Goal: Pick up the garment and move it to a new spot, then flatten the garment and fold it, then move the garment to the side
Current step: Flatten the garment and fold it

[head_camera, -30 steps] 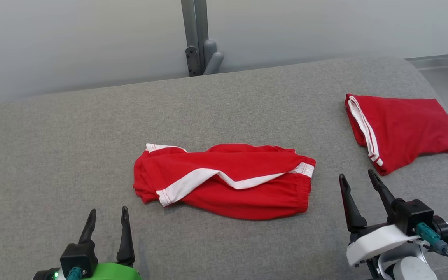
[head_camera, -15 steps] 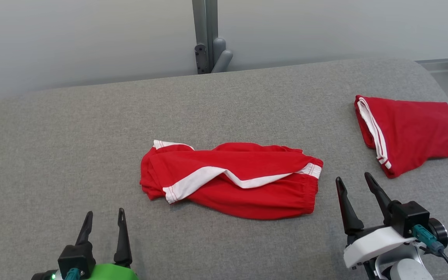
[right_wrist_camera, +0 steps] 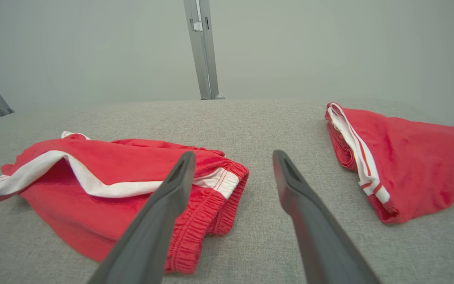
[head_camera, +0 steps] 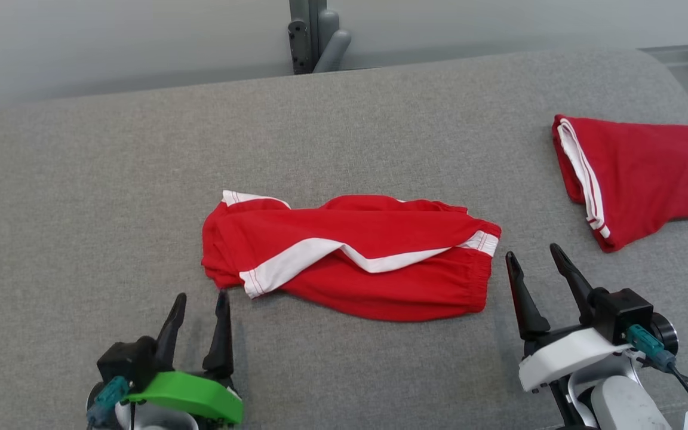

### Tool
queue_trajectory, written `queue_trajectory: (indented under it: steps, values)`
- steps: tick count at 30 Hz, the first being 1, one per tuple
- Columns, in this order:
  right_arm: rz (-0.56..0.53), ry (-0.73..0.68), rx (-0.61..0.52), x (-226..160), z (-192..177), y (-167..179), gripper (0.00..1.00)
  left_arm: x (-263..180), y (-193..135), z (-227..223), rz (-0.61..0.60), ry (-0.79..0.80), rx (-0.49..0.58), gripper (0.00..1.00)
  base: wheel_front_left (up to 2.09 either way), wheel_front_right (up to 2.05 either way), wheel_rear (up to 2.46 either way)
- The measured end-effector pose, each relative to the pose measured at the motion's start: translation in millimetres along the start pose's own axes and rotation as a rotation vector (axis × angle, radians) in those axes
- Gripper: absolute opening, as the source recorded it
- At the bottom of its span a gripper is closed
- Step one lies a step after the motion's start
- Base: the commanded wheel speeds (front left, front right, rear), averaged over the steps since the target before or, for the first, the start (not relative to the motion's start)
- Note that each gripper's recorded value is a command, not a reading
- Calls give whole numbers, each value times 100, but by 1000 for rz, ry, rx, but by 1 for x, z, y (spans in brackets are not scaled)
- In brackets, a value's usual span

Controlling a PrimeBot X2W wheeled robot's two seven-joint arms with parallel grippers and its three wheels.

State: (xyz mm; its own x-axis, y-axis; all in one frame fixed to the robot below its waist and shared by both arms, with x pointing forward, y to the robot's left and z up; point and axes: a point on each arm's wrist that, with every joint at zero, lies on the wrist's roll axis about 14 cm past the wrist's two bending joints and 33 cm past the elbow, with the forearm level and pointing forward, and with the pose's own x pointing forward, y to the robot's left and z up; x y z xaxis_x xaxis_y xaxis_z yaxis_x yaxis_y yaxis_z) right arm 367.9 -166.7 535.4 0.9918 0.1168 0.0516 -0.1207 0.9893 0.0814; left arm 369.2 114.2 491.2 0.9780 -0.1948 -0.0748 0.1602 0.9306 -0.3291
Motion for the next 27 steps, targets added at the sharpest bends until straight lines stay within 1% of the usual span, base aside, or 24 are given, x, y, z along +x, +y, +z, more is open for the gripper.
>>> queue_trajectory:
  steps: [3,7,13,20,21,22,23,25,27]
  values:
    - [7,15,6,9,-6,1,100,12,-7,-9,-27,27,-74,100,0,0,0]
    - [12,38,9,18,-15,1,100,21,-13,-25,-45,73,-127,100,0,0,0]
    - [2,68,13,20,-26,-3,100,26,-44,-43,-121,130,-216,100,0,0,0]
    - [-11,69,9,20,-26,-9,100,35,-47,-41,-138,123,-206,100,0,0,0]
    - [-13,70,8,20,-26,-9,100,35,-48,-40,-140,121,-206,62,0,0,0]
    - [-16,70,8,19,-26,-10,100,36,-48,-39,-143,118,-203,39,0,0,0]
    - [-17,70,8,19,-26,-10,100,36,-49,-39,-147,117,-199,0,0,0,0]
    - [-20,70,8,19,-26,-11,100,36,-50,-40,-150,119,-187,0,0,0,0]
    - [-22,70,9,19,-26,-12,100,37,-43,-40,-131,117,-175,0,0,0,0]
